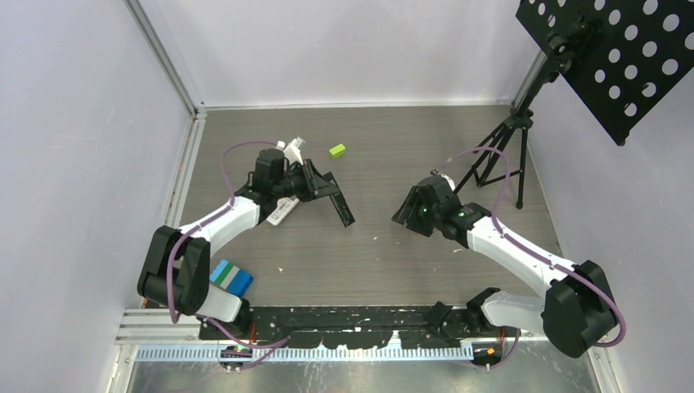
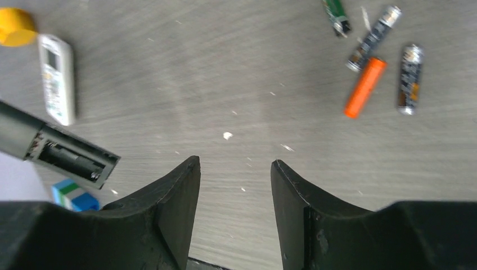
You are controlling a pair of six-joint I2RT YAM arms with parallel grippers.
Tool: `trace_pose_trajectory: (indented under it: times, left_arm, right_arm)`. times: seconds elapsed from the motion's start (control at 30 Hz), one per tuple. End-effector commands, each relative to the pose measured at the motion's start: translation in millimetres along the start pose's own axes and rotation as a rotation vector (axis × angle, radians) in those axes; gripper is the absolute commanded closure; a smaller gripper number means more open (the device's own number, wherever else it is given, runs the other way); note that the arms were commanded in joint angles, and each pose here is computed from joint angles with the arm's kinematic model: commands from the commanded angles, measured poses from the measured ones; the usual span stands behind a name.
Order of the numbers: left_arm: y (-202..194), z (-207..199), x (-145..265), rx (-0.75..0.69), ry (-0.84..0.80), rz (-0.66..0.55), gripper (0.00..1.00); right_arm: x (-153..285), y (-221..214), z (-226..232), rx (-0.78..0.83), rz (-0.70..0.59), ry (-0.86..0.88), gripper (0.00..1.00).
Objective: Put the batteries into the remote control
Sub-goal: Remove the battery cover from the remote control, then place the remote control at the center of the board.
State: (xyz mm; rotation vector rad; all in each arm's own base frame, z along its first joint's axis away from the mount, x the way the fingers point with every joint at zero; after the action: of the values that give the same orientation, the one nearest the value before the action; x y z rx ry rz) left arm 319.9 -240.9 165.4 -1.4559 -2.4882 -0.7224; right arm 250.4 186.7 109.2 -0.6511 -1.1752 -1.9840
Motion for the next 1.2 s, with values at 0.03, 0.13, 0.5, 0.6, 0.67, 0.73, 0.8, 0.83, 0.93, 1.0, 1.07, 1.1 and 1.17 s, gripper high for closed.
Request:
trace_pose_trajectory:
  times: [0.03,0.13,0.5,0.6,0.67,0.73,0.8,0.83,0.93,1.0,1.07,1.1,1.17]
  left_arm:
    - [-26,-16,5,-0.148,-0.048,0.053,1.00]
    - [-49,-20,-1,-0.195,-0.064,0.107,1.00]
    - [-121,-13,-37,-0.156,-0.080,0.303,1.00]
    - [-122,9,-47,-0.094,0.022,0.281,0.99]
    - [-121,24,-51,-0.055,0.082,0.247,0.93]
    - [-120,38,-54,-0.018,0.128,0.208,0.86]
    - [-119,48,-56,0.011,0.156,0.182,0.79]
    - [-119,52,-57,0.021,0.170,0.169,0.75]
    - [-118,64,-54,0.044,0.219,0.133,0.61]
    - [-116,71,-48,0.049,0.258,0.108,0.50]
    - [-114,78,-40,0.047,0.317,0.087,0.38]
    - [-113,82,-36,0.042,0.348,0.079,0.34]
    - [-113,90,-24,0.035,0.418,0.075,0.28]
  right_arm:
    - [22,-25,-42,0.087,0.182,-0.242,0.44]
    - [35,-32,-63,0.106,0.214,-0.343,0.37]
    - [47,-41,-11,0.118,0.179,0.065,0.31]
    - [44,-39,-28,0.085,0.163,-0.043,0.32]
    - [41,-44,-40,0.082,0.190,-0.115,0.33]
    - [37,-50,-45,0.075,0.223,-0.146,0.34]
    - [32,-53,-48,0.060,0.233,-0.157,0.35]
    - [29,-55,-48,0.051,0.234,-0.157,0.35]
    - [26,-58,-52,0.029,0.234,-0.165,0.35]
    - [25,-57,-58,0.026,0.219,-0.202,0.35]
    - [26,-58,-65,0.029,0.224,-0.237,0.35]
    - [28,-59,-69,0.034,0.227,-0.260,0.35]
    - [32,-60,-78,0.049,0.237,-0.316,0.35]
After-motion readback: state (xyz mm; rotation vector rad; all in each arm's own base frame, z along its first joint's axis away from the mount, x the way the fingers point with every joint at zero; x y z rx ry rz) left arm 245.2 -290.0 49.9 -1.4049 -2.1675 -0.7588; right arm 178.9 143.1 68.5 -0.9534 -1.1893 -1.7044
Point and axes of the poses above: each gripper's point midway between its finger pads, its own x axis back along the fingers, its own z axis along the line the jaws close on, y = z × x, the point moved 1 cm from there along x, back along the fingers, and after that the axes turned 10 degrees about x, right-handed, at the moved point
